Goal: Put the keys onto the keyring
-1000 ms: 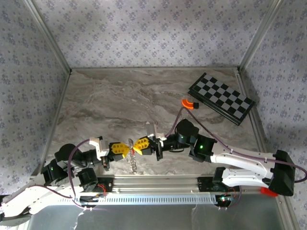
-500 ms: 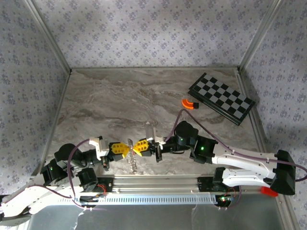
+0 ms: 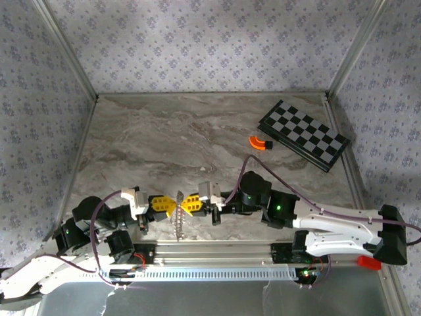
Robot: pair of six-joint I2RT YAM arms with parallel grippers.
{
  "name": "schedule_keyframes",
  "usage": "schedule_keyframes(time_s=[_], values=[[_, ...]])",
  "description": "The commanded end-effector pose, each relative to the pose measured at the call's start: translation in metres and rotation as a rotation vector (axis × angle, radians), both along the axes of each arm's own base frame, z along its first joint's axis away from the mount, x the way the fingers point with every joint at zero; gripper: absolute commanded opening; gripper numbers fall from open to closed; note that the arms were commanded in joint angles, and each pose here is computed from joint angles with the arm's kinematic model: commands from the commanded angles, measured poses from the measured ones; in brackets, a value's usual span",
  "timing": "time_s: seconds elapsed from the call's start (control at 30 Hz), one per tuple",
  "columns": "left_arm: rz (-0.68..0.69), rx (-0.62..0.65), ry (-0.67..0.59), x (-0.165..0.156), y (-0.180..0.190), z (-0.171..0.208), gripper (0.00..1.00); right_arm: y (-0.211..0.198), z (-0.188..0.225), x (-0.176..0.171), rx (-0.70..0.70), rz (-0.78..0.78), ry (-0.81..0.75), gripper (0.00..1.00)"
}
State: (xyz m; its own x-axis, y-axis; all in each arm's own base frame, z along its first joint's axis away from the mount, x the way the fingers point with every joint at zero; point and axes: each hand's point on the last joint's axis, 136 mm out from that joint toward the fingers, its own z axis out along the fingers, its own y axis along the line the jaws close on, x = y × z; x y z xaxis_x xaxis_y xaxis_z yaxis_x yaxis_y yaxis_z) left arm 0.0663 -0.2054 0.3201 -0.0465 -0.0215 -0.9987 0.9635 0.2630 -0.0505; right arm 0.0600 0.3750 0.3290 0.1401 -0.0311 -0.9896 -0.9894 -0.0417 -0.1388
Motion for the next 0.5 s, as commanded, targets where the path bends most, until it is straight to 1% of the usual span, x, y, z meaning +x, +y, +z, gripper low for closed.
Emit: schedule_keyframes(time_s=[0.0,0.27,0.47], values=[[0.056,-0.064,-0.032,0.0077,0.0062,0.0280,0.00,-0.0014,0.0087,-0.0137,0.003,0.038,-0.047,0.00],[0.041,-0.071,-0.025,0.0069,0.0027,0.0314,0.00,-0.0006,0.0011,-0.0140,-0.026,-0.003,-0.106,0.00],[0.037,-0.081,-0.024,0.0063,0.0023,0.0339,0.00,-0.0049,-0.0004,-0.0087,-0.020,-0.050,-0.133,0.00]])
